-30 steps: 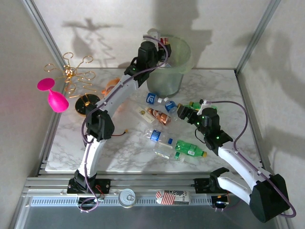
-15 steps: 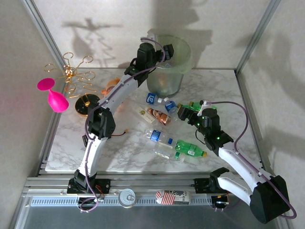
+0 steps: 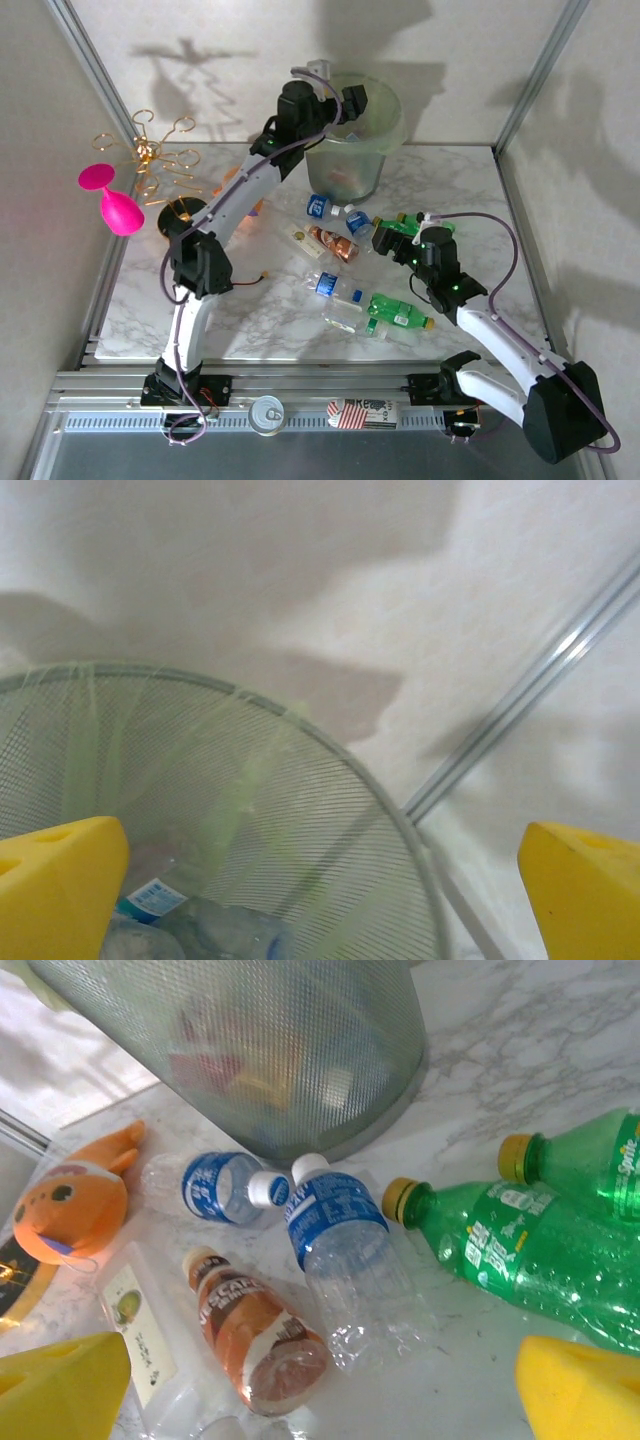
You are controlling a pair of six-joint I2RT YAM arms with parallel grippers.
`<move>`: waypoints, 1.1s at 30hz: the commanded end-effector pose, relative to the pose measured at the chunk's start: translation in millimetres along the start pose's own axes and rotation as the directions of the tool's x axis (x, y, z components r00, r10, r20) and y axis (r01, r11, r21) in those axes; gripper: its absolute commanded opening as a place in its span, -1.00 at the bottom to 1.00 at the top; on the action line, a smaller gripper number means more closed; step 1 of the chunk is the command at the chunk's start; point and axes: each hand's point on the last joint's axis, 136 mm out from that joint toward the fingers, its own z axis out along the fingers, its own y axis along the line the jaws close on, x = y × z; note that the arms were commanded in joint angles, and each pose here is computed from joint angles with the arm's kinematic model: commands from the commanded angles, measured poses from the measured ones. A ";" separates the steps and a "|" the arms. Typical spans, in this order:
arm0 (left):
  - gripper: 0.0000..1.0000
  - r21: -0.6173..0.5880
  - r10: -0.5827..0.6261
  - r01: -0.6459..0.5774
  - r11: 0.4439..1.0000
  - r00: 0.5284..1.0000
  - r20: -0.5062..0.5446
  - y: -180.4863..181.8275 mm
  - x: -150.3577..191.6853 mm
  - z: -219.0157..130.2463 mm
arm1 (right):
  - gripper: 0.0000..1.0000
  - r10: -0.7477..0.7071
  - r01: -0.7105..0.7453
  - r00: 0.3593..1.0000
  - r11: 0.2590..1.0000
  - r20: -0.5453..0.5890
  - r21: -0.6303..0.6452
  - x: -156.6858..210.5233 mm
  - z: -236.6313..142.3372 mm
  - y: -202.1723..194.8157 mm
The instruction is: Put the plastic bottles in the bin
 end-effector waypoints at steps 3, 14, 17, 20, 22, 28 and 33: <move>0.99 0.140 0.039 -0.049 0.989 0.997 0.074 -59.9 -35.7 -52.4 | 0.97 -0.016 0.019 0.999 0.998 -0.044 0.058 9.5 6.9 -10.2; 0.99 0.120 0.011 -0.025 0.992 0.994 0.113 -47.3 6.1 -144.6 | 0.98 -0.089 0.108 0.986 0.986 -0.144 0.129 13.3 26.4 -16.7; 0.99 0.088 -0.052 0.040 0.995 0.990 0.132 -29.0 24.4 -171.7 | 0.98 -0.137 0.164 0.975 0.974 -0.172 0.154 9.7 32.9 -18.2; 0.99 0.037 -0.110 0.106 0.994 0.986 0.125 -6.3 52.3 -193.4 | 0.98 -0.196 0.238 0.960 0.949 -0.201 0.208 2.5 40.7 -24.7; 0.99 -0.003 -0.138 0.140 0.990 0.984 0.110 10.3 74.1 -205.5 | 0.98 -0.239 0.290 0.945 0.926 -0.222 0.242 -1.9 48.2 -29.8; 0.99 -0.138 -0.237 0.236 0.962 0.971 0.009 59.1 149.2 -230.9 | 0.91 -0.314 0.414 0.892 0.856 -0.326 0.310 -5.5 75.8 -48.9; 0.99 -0.210 -0.314 0.293 0.933 0.946 -0.074 82.4 200.1 -246.4 | 0.64 -0.325 0.466 0.851 0.830 -0.414 0.306 0.6 98.7 -60.9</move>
